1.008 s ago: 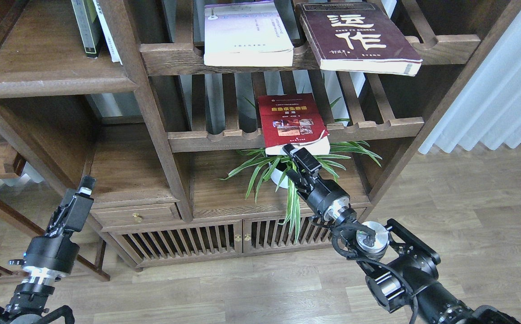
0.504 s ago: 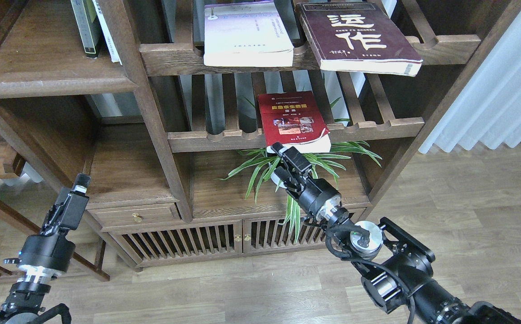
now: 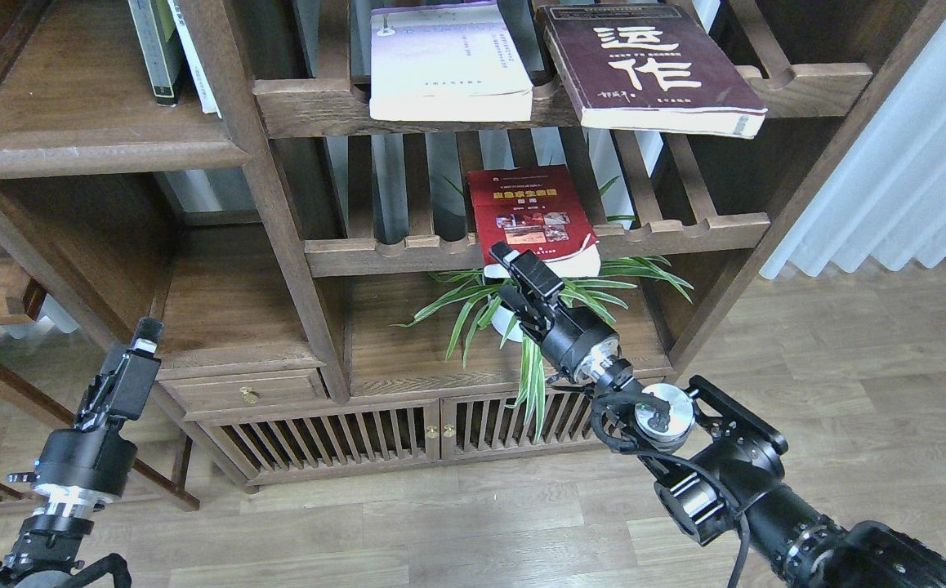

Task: Organize books on shelf
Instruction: 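Grasp the red book's edge with the right gripper, then pull the red book off the shelf and lower it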

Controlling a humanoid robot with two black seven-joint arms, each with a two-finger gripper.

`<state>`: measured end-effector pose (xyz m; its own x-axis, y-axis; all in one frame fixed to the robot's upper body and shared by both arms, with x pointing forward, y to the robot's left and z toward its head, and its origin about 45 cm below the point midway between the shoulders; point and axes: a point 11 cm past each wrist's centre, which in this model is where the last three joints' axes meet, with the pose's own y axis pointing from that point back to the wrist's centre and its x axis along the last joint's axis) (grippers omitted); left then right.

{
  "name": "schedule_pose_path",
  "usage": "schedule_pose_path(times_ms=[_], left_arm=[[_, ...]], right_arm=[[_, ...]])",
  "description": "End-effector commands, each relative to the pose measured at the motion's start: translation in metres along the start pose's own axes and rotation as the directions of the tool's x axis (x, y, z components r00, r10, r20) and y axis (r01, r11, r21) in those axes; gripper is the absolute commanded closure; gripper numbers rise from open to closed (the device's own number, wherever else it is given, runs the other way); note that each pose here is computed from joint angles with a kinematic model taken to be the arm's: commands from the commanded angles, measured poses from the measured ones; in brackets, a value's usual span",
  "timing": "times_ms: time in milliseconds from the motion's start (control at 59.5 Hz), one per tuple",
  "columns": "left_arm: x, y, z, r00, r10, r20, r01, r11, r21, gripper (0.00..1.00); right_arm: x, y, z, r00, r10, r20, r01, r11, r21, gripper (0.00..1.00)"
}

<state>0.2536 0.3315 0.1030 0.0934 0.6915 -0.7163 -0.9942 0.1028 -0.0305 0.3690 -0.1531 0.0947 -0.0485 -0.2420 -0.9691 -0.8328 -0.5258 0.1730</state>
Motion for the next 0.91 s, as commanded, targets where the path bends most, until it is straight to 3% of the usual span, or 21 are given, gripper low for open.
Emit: schedule_pose_path(times_ms=[0,168,302,437,554,773,890], left_arm=[[-0.001,0.000,-0.001,1.000,-0.001,-0.003,0.001,1.000,0.001,0.00],[-0.001,0.000,-0.002,1.000,0.000,-0.004,0.000,1.000,0.001,0.00],[-0.003,-0.001,-0.005,1.000,-0.003,-0.015,0.003,1.000,0.000,0.00],[-0.003,-0.003,-0.003,1.000,-0.005,-0.013,0.005,1.000,-0.002,0.00],[-0.003,-0.003,-0.003,1.000,-0.005,-0.012,0.005,1.000,-0.005,0.00],[-0.002,-0.002,-0.002,1.000,-0.003,-0.012,0.002,1.000,-0.007,0.00],[-0.002,-0.002,-0.002,1.000,-0.001,-0.012,0.001,1.000,-0.006,0.00]], right_arm=[[0.001,-0.001,-0.014,0.999,0.045,0.031,-0.047,0.996,0.071,0.13],[-0.013,-0.010,-0.032,0.997,0.034,0.068,-0.043,0.989,0.141,0.18],[-0.014,-0.009,-0.037,0.995,0.026,0.093,-0.041,0.986,0.159,0.36],[-0.015,-0.009,-0.037,0.994,0.019,0.108,-0.037,0.986,0.164,0.42],[-0.015,-0.009,-0.038,0.994,0.018,0.111,-0.037,0.985,0.166,0.63],[-0.011,-0.008,-0.036,0.994,0.032,0.105,-0.049,0.985,0.165,0.72],[-0.004,-0.005,-0.034,0.993,0.046,0.108,-0.063,0.985,0.162,0.85]])
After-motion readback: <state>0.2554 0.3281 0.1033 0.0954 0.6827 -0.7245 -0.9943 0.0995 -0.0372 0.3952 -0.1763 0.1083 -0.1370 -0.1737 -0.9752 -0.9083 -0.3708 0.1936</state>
